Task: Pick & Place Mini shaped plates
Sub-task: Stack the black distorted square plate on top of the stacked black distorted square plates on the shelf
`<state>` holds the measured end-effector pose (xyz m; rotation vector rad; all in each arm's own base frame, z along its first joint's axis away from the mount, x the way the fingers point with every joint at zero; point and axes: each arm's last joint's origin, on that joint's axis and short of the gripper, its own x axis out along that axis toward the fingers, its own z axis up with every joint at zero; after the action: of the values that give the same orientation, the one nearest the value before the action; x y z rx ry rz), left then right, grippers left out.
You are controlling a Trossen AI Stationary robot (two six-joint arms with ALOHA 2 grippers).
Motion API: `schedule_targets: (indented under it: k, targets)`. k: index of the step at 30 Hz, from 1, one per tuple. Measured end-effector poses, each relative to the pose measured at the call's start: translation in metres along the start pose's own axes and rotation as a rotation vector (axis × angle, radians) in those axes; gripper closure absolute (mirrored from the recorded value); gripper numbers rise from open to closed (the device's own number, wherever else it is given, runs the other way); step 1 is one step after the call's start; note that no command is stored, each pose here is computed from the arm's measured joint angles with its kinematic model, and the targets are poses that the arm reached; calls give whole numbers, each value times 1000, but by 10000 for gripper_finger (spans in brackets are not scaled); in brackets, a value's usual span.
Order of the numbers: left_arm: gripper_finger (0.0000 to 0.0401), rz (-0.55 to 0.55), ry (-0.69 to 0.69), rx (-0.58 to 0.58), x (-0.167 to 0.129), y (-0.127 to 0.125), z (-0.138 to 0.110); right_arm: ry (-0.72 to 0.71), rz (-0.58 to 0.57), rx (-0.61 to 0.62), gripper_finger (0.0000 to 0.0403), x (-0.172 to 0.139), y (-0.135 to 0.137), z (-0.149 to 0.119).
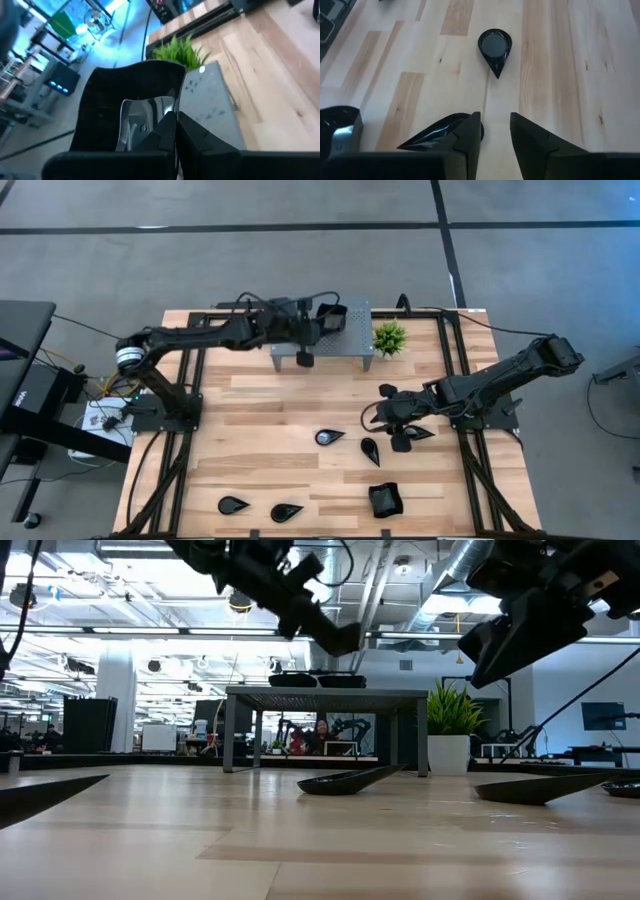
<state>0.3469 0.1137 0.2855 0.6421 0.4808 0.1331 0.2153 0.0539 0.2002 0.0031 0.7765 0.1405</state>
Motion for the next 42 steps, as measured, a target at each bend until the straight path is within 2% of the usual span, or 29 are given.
schedule_targets:
  k: [6,12,17,21,26,28,31,37,42]
  targets:
    - [393,56,14,-20,15,14,-21,-1,-11,-70,302,0,-3,0]
    - [383,55,44,-28,28,12,-34,-2,-45,-40,302,0,-14,1]
    - [356,99,87,-30,37,9,-40,-4,-79,-7,302,0,-25,2]
    - [326,138,54,-18,37,5,-29,-4,-97,12,302,0,-30,2]
    - [303,152,-86,6,23,-9,11,-5,-101,24,302,0,-32,2]
    - [301,106,-148,-26,16,-23,29,-5,-101,23,302,0,-32,2]
    - [302,-8,-249,-146,5,-46,55,-6,-100,24,302,0,-32,3]
    - [306,-328,-358,-342,-16,-102,94,-9,-98,48,302,0,-31,3]
    - [307,-521,-351,-318,-25,-157,112,-4,-89,100,302,0,-28,2]
